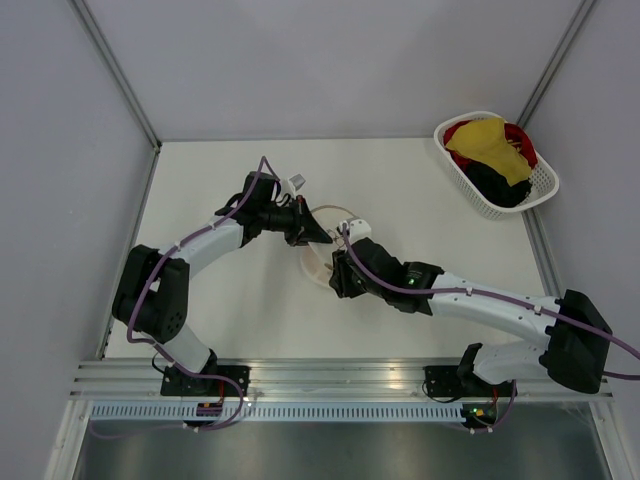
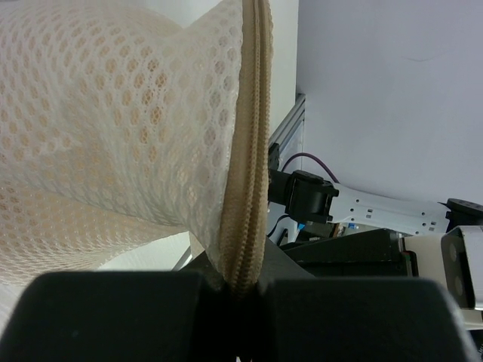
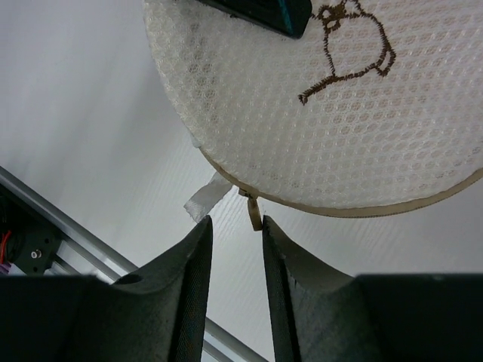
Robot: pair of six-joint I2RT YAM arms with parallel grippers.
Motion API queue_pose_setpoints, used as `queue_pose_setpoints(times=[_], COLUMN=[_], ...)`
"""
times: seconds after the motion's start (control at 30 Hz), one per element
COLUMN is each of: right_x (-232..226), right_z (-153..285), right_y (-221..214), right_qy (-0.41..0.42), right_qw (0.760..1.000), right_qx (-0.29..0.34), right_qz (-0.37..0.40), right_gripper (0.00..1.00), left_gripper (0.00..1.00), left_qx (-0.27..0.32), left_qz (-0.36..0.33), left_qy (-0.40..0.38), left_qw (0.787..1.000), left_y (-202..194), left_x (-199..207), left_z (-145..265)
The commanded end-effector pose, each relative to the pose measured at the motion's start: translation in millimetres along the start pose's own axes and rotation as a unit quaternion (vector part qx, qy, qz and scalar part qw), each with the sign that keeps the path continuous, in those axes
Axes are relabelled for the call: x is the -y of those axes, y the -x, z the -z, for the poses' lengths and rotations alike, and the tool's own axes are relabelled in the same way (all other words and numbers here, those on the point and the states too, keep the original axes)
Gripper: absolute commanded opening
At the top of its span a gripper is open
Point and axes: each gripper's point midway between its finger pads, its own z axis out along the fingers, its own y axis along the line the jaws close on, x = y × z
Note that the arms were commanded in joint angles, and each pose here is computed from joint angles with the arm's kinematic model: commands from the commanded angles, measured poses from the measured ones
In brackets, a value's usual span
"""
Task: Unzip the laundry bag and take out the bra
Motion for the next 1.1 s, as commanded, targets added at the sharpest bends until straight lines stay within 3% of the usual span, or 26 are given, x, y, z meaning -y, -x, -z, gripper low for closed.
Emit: queue_pose_setpoints(times=[0.0,0.17,0.4,0.73,1.07], right_x=[-8.2,2.9,19.6,56.8,108.9], right_z=[-6.6,-12.4,-8.3,11.2,40.9], right_y=[4.2,11.2,13.4,5.9,11.6], right_qy=[0.018,-0.020,-0.067,-0.157,-0.323], right_qw=[1.000,1.000,0.997,0.987,0.945], right_qx=[0.007,0.021,0.027,0.011,-0.004], right_qz=[0.003,0.006,0.006,0.019,0.044], right_gripper=[0.38,0.31,0.00,0.00,0.01], left_gripper=[0.02,0.02,0.02,0.02,0.02], left_qx=[0.007,0.007,0.006,-0.013,-0.068], left_qz=[-0.018,-0.020,-0.021,-0.027,-0.059], left_qy=[-0.033,-0.036,-0.036,-0.039,-0.063], left_qw=[0.999,0.999,0.999,0.999,0.994], left_y=[10.1,8.8,6.8,2.3,-2.5], left_x=[21.7,23.6,22.9,10.9,10.5], left_z=[3.6,5.1,5.2,6.3,5.4])
